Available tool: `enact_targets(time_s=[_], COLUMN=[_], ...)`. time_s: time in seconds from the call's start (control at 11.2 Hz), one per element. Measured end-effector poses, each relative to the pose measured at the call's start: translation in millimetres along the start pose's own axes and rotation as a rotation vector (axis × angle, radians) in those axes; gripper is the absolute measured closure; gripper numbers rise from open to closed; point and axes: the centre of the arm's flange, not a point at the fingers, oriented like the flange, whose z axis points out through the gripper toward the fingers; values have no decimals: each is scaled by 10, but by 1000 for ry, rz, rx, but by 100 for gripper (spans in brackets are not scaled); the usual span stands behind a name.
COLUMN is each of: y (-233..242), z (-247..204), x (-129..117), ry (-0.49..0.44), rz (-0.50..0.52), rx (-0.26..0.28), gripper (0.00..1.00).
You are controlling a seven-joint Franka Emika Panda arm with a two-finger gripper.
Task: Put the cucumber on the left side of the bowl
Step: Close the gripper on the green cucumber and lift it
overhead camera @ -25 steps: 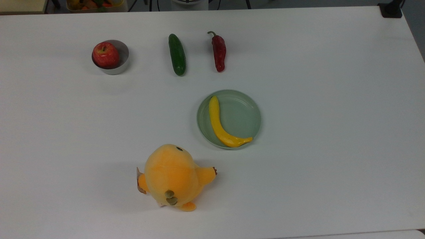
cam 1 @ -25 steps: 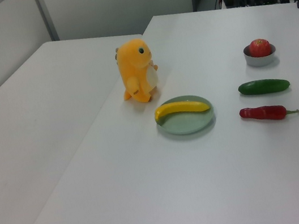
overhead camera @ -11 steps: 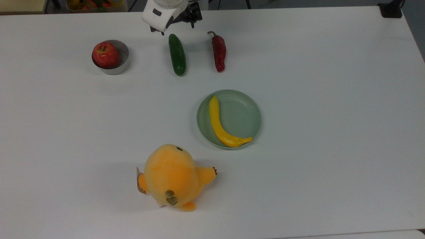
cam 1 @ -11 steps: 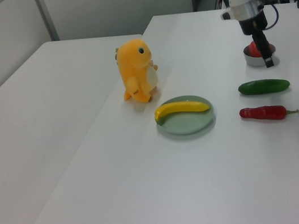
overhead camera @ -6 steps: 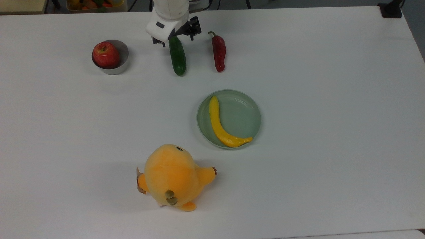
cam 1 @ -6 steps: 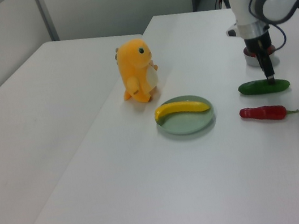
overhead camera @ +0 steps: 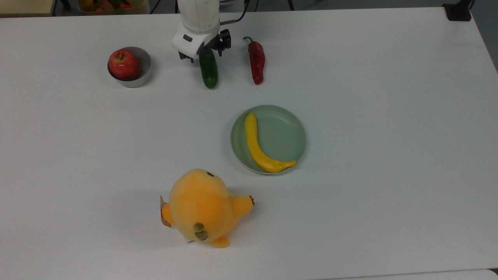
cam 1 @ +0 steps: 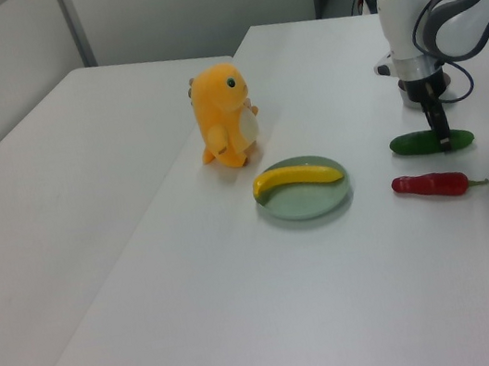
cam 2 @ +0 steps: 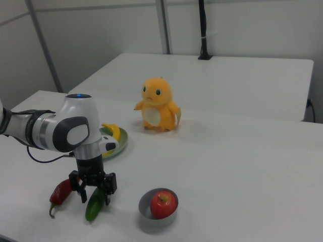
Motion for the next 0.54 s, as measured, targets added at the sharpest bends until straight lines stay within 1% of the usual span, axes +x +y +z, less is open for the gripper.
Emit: enact_targets(time_s=[0.09,0.18,0.27,0.54], y=[1,1,2,7], z=[0,0,-5,-5], x=[0,0,0,-1], ry=[0,0,1,1], rz=[0,0,0,0], rx=[0,0,-1,-1], gripper=[22,37,53,54])
